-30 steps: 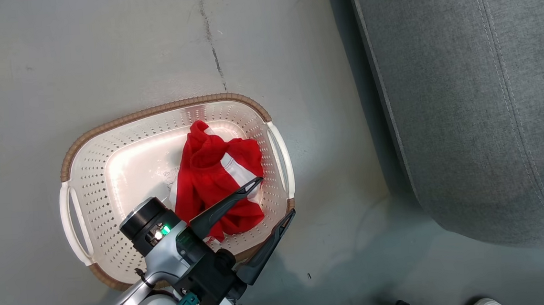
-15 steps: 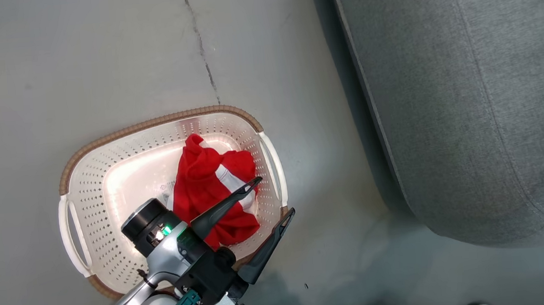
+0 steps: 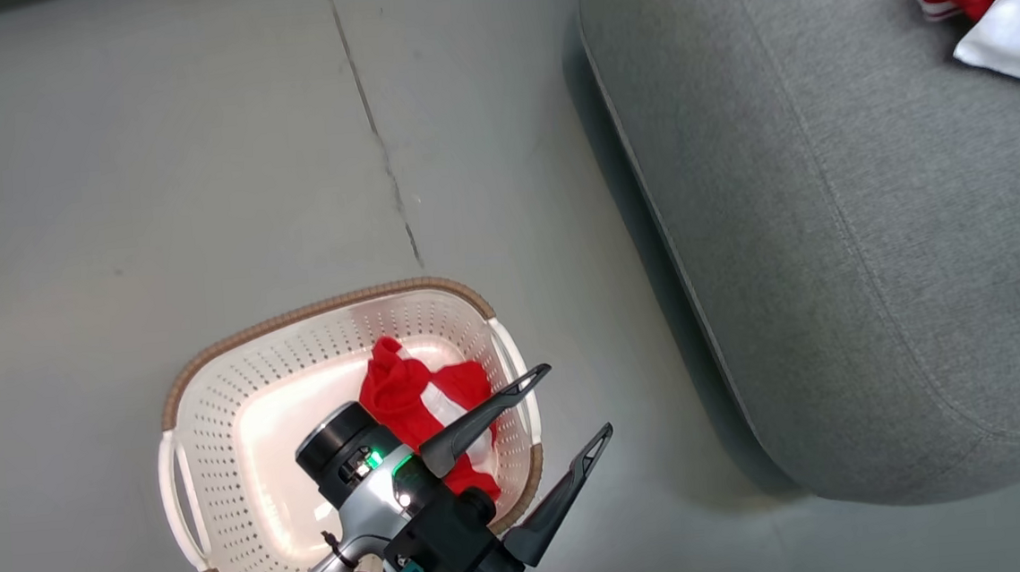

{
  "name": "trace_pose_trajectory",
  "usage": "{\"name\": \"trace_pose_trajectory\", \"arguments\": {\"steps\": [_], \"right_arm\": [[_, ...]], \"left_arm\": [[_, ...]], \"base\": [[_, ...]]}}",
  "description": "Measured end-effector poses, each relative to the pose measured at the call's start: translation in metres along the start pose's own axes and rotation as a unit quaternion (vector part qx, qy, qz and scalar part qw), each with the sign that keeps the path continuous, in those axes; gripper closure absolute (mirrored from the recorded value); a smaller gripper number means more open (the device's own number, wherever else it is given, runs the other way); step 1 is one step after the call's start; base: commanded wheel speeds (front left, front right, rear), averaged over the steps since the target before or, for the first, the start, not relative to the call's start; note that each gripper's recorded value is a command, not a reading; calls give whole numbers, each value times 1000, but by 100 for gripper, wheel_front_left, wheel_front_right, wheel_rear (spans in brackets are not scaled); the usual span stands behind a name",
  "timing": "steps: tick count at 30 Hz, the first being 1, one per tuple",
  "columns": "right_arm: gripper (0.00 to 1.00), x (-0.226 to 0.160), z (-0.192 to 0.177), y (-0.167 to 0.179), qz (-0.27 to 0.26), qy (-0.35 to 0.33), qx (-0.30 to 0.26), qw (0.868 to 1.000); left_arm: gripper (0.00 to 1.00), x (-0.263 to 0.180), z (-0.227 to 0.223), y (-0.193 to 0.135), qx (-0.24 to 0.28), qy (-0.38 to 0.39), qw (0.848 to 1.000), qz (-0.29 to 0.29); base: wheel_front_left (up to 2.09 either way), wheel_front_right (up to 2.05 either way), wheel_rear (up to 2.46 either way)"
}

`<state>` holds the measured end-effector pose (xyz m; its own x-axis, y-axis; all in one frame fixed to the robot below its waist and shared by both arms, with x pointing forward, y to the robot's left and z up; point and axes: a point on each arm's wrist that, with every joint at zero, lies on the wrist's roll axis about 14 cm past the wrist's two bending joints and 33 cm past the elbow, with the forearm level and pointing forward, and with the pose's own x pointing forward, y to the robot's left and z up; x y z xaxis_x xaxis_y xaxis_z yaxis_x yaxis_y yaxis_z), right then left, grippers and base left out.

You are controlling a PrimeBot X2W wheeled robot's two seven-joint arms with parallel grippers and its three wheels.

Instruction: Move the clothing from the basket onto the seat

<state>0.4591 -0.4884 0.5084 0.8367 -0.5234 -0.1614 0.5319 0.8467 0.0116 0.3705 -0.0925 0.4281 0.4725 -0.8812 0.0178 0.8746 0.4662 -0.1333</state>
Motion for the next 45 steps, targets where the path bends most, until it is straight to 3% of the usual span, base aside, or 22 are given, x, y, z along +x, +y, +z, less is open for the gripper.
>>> {"name": "trace_pose_trajectory", "arguments": {"steps": [7,10,15,22,31,39,45], "right_arm": [[0,-23,64,18,68,-88,-13,994],[0,-48,122,33,111,-178,-3,978],[0,-91,157,59,167,-256,24,952],[0,-136,141,101,246,-264,43,932],[0,-186,125,154,312,-276,118,901],[0,-215,85,199,350,-235,147,895],[0,-238,42,227,371,-175,171,896]], "left_arm": [[0,1,35,-16,15,-32,999,6],[0,-1,54,-25,22,-49,998,14],[0,-8,75,-33,36,-69,997,27],[0,-21,96,-32,48,-90,993,64],[0,-64,119,-4,63,-113,978,166],[0,-127,131,37,76,-127,943,297],[0,-164,127,47,80,-121,920,364]], "base": [[0,0,0],[0,0,0],[0,0,0],[0,0,0],[0,0,0],[0,0,0],[0,0,0]]}}
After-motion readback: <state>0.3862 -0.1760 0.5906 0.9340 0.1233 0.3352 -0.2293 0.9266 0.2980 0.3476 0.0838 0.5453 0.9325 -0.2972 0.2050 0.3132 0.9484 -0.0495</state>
